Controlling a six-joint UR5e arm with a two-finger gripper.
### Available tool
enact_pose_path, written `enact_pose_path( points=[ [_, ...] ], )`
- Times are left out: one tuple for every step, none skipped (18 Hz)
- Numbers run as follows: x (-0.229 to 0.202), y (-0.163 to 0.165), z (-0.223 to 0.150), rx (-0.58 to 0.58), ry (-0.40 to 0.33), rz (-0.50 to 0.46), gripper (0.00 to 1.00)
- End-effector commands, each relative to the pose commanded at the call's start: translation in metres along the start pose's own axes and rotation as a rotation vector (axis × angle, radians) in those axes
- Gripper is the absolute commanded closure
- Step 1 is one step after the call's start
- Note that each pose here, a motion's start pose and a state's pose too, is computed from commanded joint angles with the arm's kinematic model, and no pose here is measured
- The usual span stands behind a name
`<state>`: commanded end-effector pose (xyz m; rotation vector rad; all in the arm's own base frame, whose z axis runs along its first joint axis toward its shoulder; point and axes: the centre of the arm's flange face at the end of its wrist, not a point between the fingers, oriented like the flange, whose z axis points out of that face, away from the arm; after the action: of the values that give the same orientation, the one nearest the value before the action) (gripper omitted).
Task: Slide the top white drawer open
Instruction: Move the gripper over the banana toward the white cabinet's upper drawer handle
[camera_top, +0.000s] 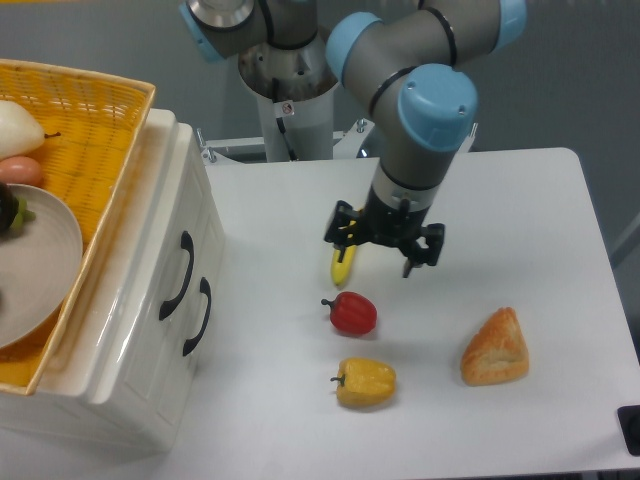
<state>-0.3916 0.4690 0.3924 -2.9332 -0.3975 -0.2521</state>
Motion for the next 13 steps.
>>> enact_pose_path(
  points=[
    [0.002,0.0,0.001,-0.001,0.018,-0.009,0.0],
    [0.004,-0.001,0.001,0.001,0.029,-0.02,0.0],
    [0.006,-0.001,0.002,0.003,0.037,-0.037,0.0],
    [0.01,-0.004,0.002,0.007,0.043,-0.051,0.0],
    [0.015,-0.007,0.001,0.013,0.048,-0.067,0.0],
    [0.021,-0.01,0.001,0.017,0.054,-0.085,0.0],
    [0.027,-0.014,0.001,0.022,0.061,-0.095,0.0],
    [0.033,-0.018,0.001,0.026,0.069,-0.101,0.0],
    [0.039,-0.022,0.004,0.028,0.081,-0.105,0.0],
    [0.042,-0.023,0.006,0.027,0.085,-0.109,0.0],
    [0.046,-0.024,0.007,0.025,0.088,-0.102,0.0],
    [0.052,-0.027,0.01,0.02,0.091,-0.096,0.0],
    [0.057,-0.028,0.011,0.017,0.092,-0.096,0.0]
  ],
)
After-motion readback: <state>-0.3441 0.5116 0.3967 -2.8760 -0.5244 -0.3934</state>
